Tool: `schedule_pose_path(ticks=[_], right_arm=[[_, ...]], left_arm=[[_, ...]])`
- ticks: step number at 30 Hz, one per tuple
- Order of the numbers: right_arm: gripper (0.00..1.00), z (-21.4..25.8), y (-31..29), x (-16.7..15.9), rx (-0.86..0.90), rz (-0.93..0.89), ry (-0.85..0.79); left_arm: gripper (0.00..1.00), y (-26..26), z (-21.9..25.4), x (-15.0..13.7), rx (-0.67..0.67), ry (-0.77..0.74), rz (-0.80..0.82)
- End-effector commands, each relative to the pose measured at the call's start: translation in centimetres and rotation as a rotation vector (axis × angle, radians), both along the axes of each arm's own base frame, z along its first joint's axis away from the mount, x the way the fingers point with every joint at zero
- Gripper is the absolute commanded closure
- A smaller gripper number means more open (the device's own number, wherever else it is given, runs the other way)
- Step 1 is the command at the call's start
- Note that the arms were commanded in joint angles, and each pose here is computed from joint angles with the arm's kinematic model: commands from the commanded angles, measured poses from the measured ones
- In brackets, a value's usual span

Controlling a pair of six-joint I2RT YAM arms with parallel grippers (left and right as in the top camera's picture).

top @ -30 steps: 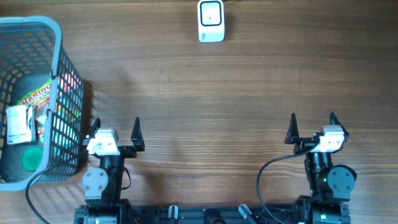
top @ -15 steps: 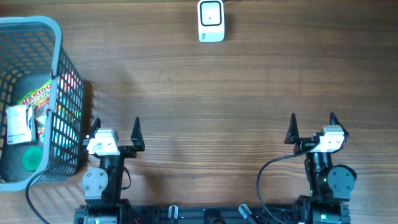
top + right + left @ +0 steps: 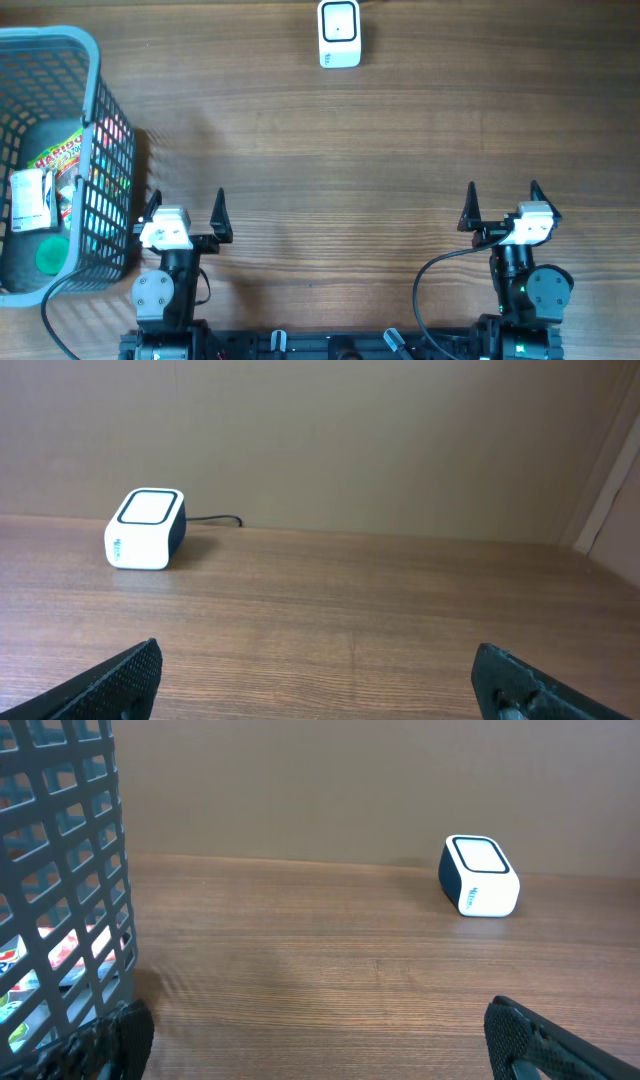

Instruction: Scan the item barcode

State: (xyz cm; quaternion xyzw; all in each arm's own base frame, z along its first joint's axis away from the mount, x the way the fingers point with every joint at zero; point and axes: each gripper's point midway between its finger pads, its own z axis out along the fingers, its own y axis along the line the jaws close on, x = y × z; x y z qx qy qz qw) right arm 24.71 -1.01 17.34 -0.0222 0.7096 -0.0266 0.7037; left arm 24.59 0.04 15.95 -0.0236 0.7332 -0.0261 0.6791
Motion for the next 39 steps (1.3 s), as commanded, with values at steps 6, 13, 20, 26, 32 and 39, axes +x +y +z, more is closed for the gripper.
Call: schedule_pose_path(ticks=[6, 13, 20, 26, 32, 39], right_arm=[[0.0, 0.0, 0.4, 0.0, -0.008, 0.021, 0.0], [0.0, 0.0, 0.4, 0.0, -0.009, 0.021, 0.0], [0.0, 0.0, 0.4, 0.0, -0.009, 0.021, 0.0], [0.0, 0.0, 0.4, 0.0, -0.009, 0.021, 0.0], [0.0, 0.0, 0.4, 0.0, -0.009, 0.021, 0.0], [0.0, 0.0, 0.4, 0.0, -0.009, 0.021, 0.0]], left_arm=[[0.0, -0.3, -0.3, 0.0, 0.015, -0.003, -0.014], [0.0, -0.2, -0.3, 0.0, 0.015, -0.002, -0.013], [0.0, -0.2, -0.3, 0.0, 0.016, -0.002, -0.013], [0.0, -0.7, -0.2, 0.0, -0.026, -0.005, -0.038], [0.0, -3.8, 2.2, -0.6, -0.099, -0.047, -0.215], [0.0, -5.3, 7.6, -2.8, -0.113, 0.011, -0.305]])
